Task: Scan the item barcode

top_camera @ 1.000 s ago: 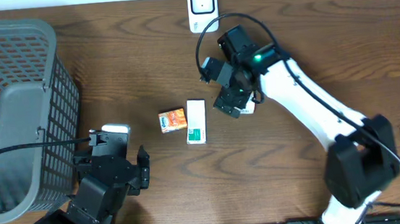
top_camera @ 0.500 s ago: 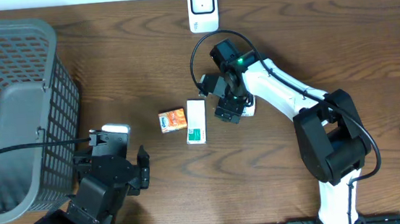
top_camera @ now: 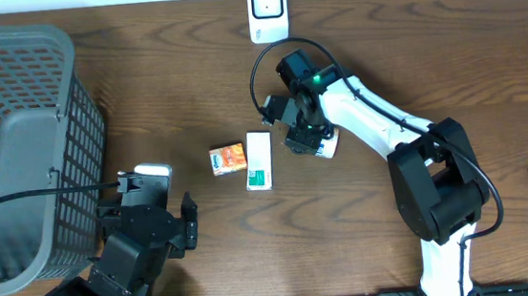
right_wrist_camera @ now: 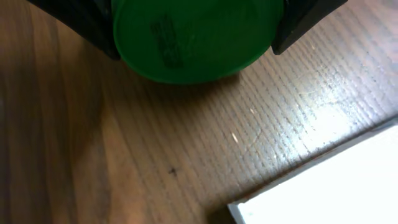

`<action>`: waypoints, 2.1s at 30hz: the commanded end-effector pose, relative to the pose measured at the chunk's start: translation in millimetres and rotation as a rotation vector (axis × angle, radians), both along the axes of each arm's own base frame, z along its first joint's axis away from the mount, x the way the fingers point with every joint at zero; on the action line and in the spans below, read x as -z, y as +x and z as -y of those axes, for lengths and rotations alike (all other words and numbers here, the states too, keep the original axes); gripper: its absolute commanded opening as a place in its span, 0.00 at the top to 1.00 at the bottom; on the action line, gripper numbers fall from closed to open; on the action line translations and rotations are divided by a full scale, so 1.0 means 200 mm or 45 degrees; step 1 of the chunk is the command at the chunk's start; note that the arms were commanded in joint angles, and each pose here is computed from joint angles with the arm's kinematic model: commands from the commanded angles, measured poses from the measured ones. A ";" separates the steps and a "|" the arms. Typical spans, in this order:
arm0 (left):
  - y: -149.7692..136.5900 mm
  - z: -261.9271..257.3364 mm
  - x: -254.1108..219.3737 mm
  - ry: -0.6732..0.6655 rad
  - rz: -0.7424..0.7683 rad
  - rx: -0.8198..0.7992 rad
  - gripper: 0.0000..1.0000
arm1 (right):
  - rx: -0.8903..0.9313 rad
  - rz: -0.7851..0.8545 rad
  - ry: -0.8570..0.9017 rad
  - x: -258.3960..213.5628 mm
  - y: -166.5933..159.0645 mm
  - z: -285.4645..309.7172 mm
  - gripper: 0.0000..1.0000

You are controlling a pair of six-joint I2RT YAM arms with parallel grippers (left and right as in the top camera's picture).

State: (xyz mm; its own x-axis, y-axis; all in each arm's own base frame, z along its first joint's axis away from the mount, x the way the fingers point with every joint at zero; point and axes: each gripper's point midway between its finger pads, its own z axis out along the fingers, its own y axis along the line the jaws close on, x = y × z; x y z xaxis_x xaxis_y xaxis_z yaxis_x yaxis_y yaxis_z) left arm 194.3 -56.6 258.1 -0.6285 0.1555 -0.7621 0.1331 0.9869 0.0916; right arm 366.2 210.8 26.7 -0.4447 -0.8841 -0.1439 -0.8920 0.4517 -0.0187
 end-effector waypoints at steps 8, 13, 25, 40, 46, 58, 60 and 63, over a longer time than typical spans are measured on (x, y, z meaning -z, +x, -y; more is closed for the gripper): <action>0.00 -0.01 0.01 0.009 0.001 -0.012 0.15 | 0.049 0.007 0.359 -0.31 0.11 -0.29 0.59; 0.00 -0.01 0.01 0.009 0.001 -0.012 0.15 | 0.030 -0.006 0.443 -0.34 0.11 -0.35 0.66; 0.00 -0.01 0.01 0.009 0.001 -0.012 0.15 | 0.030 0.158 0.605 -0.42 0.27 -0.45 0.62; 0.00 -0.01 0.01 0.009 0.001 -0.012 0.15 | 0.114 0.218 0.666 -0.16 0.33 -0.35 0.57; 0.00 -0.01 0.01 0.009 0.001 -0.013 0.15 | 0.171 0.236 0.810 -0.21 0.38 -0.40 0.54; 0.00 -0.01 0.01 0.009 0.001 -0.012 0.15 | 0.182 0.371 0.976 -0.35 0.50 -0.49 0.53; 0.00 -0.01 0.01 0.009 0.001 -0.012 0.15 | 0.181 0.386 0.987 -0.36 0.51 -0.50 0.53; 0.00 -0.01 0.01 0.009 0.001 -0.012 0.15 | 0.215 0.411 1.021 -0.37 0.55 -0.51 0.52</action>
